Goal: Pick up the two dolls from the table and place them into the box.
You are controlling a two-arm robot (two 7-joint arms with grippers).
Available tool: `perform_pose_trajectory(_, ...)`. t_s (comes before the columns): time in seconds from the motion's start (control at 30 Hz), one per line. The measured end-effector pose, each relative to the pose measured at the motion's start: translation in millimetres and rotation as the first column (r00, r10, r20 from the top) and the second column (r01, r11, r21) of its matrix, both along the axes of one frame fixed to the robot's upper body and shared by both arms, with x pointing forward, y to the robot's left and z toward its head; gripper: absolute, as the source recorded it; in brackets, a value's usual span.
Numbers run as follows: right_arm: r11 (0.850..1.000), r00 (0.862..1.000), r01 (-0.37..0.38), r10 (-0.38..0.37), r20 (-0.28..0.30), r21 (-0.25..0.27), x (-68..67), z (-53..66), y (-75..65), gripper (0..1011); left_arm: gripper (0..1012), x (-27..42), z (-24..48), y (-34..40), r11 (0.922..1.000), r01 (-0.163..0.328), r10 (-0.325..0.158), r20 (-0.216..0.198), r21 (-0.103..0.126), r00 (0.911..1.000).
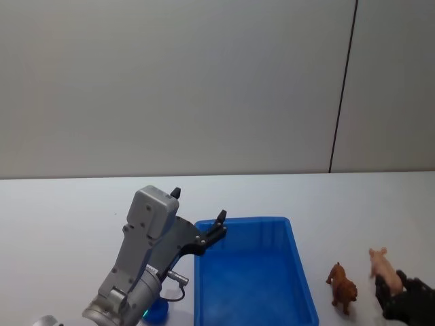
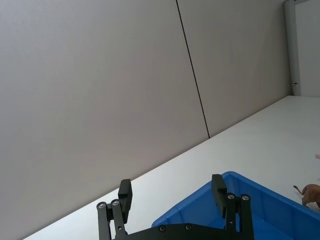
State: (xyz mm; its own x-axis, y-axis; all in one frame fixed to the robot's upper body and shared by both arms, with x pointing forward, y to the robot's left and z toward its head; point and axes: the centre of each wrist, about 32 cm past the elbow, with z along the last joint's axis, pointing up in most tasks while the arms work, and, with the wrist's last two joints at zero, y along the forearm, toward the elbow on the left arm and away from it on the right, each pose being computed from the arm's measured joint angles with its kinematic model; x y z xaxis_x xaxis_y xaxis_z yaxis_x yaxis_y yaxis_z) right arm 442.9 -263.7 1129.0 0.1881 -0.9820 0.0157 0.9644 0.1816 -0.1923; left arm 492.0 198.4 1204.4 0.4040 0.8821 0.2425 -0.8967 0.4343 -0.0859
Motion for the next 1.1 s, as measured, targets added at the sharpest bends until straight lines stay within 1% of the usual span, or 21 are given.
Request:
perform_pose_trajectory(0.17,0.999,0.998,-0.037,0.036,0.055,0.011,1.4,10.6,1.9,371,1001,0.0,0.0,0.0,1.0000,0.000,0.000,0.000,0.000,1.0000)
perform_pose_trajectory(0.27,0.998,0.995,-0.058,0.056,0.077,0.016,2.5,15.4,3.0,369,1001,0.0,0.0,0.0,1.0000,0.000,0.000,0.000,0.000,1.0000)
perform_pose_trajectory(0.3,0.997,0.993,-0.074,0.072,0.091,0.020,3.3,18.4,3.7,371,1001,0.0,0.0,0.0,1.0000,0.000,0.000,0.000,0.000,1.0000)
perform_pose_trajectory(0.4,0.995,0.989,-0.100,0.096,0.109,0.025,4.6,22.2,5.4,369,1001,0.0,0.0,0.0,1.0000,0.000,0.000,0.000,0.000,1.0000)
perform_pose_trajectory(0.47,0.990,0.983,-0.138,0.133,0.130,0.032,6.5,26.9,8.0,371,1001,0.0,0.0,0.0,1.0000,0.000,0.000,0.000,0.000,1.0000)
perform_pose_trajectory(0.57,0.987,0.979,-0.157,0.150,0.138,0.035,7.5,28.8,9.5,369,1001,0.0,0.0,0.0,1.0000,0.000,0.000,0.000,0.000,1.0000)
perform_pose_trajectory(0.63,0.979,0.970,-0.199,0.191,0.153,0.041,10.0,32.3,13.2,371,1001,0.0,0.0,0.0,1.0000,0.000,0.000,0.000,0.000,1.0000)
perform_pose_trajectory(0.67,0.978,0.968,-0.206,0.198,0.156,0.042,10.5,33.0,14.1,369,1001,0.0,0.0,0.0,1.0000,0.000,0.000,0.000,0.000,1.0000)
perform_pose_trajectory(0.83,0.960,0.949,-0.275,0.264,0.171,0.044,14.5,36.8,21.0,369,1001,0.0,0.0,0.0,1.0000,0.000,0.000,0.000,0.000,1.0000)
perform_pose_trajectory(0.87,0.954,0.943,-0.296,0.285,0.174,0.044,15.8,37.4,23.2,369,1001,0.0,0.0,0.0,1.0000,0.000,0.000,0.000,0.000,1.0000)
perform_pose_trajectory(0.93,0.946,0.935,-0.320,0.308,0.176,0.043,17.5,37.9,25.9,369,1001,0.0,0.0,0.0,1.0000,0.000,0.000,0.000,0.000,1.0000)
perform_pose_trajectory(0.97,0.939,0.928,-0.341,0.329,0.177,0.043,19.0,38.2,28.4,371,1001,0.0,0.0,0.0,1.0000,0.000,0.000,0.000,0.000,1.0000)
perform_pose_trajectory(1.0,0.935,0.924,-0.351,0.339,0.177,0.043,19.8,38.2,29.7,369,1001,0.0,0.0,0.0,1.0000,0.000,0.000,0.000,0.000,1.0000)
perform_pose_trajectory(1.03,0.927,0.916,-0.372,0.360,0.178,0.043,21.5,38.2,32.6,369,1001,0.0,0.0,0.0,1.0000,0.000,0.000,0.000,0.000,1.0000)
perform_pose_trajectory(1.1,0.917,0.906,-0.396,0.383,0.178,0.043,23.1,38.1,35.3,369,1001,0.0,0.0,0.0,1.0000,0.000,0.000,0.000,0.000,1.0000)
